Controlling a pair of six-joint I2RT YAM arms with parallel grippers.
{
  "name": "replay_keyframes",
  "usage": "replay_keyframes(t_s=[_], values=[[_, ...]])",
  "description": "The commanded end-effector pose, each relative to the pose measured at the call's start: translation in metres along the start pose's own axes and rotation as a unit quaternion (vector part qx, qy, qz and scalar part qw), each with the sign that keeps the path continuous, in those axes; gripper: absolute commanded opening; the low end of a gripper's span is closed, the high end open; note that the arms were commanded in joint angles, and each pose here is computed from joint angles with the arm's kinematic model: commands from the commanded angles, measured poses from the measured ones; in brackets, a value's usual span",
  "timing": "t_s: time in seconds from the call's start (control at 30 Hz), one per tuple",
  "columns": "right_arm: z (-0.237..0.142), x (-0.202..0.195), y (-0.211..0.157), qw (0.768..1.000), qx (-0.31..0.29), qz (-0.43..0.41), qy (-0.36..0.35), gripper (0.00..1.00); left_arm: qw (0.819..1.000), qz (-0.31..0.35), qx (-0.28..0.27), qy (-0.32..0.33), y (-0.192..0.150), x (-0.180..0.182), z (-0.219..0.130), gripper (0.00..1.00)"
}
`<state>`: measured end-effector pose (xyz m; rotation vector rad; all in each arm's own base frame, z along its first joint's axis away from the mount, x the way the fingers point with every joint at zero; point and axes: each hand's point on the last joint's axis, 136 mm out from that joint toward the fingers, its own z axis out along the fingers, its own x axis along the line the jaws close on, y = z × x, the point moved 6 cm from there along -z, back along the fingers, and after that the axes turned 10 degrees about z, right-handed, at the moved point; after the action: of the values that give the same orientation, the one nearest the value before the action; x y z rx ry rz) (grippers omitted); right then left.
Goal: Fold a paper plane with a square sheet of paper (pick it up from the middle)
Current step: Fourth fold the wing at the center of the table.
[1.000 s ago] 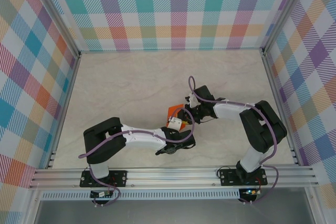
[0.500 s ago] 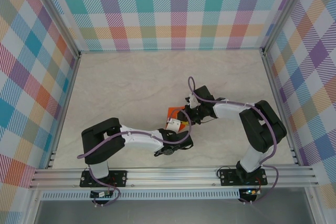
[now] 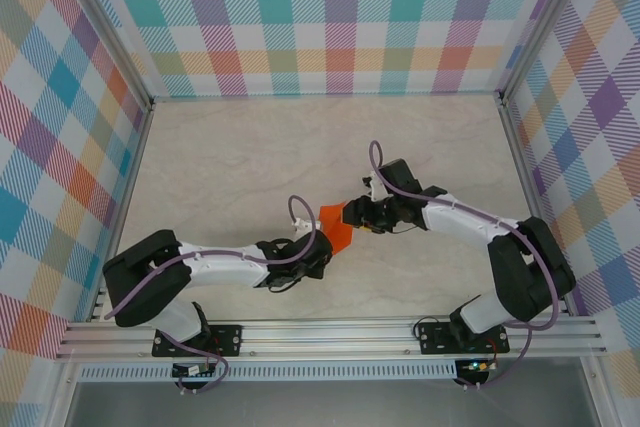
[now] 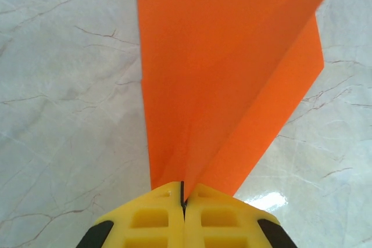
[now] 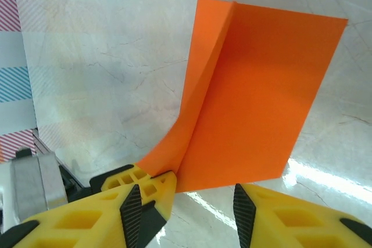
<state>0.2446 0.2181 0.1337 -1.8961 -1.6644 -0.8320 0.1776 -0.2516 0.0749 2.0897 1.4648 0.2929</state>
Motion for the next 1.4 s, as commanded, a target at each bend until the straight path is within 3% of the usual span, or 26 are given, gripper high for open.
replay_keyframes(t_s=[0.0,0.13,0.33,0.57,1.0,1.37], values=[[0.001,-0.006,-0.007,1.000,0.006,0.000,0.007,0.49,0.997,-0.016,-0.003,-0.079,0.005,-0.005,-0.003,0.04],[0.009,0.002,-0.011,0.998,0.032,-0.008,0.051,0.45,0.994,-0.032,0.009,-0.104,0.001,0.003,0.001,0.04],[0.024,0.009,-0.014,0.996,0.059,-0.017,0.063,0.32,0.988,-0.062,0.013,-0.139,0.003,0.010,0.004,0.04],[0.047,0.021,-0.014,0.993,0.086,-0.028,0.077,0.23,0.983,-0.086,0.016,-0.159,0.006,0.018,0.003,0.05],[0.072,0.030,-0.003,0.990,0.105,-0.017,0.092,0.21,0.978,-0.098,0.030,-0.181,0.003,0.024,0.007,0.05],[0.092,0.006,0.011,0.997,0.081,0.017,0.007,0.20,0.979,-0.090,0.046,-0.175,-0.003,0.027,0.011,0.08]])
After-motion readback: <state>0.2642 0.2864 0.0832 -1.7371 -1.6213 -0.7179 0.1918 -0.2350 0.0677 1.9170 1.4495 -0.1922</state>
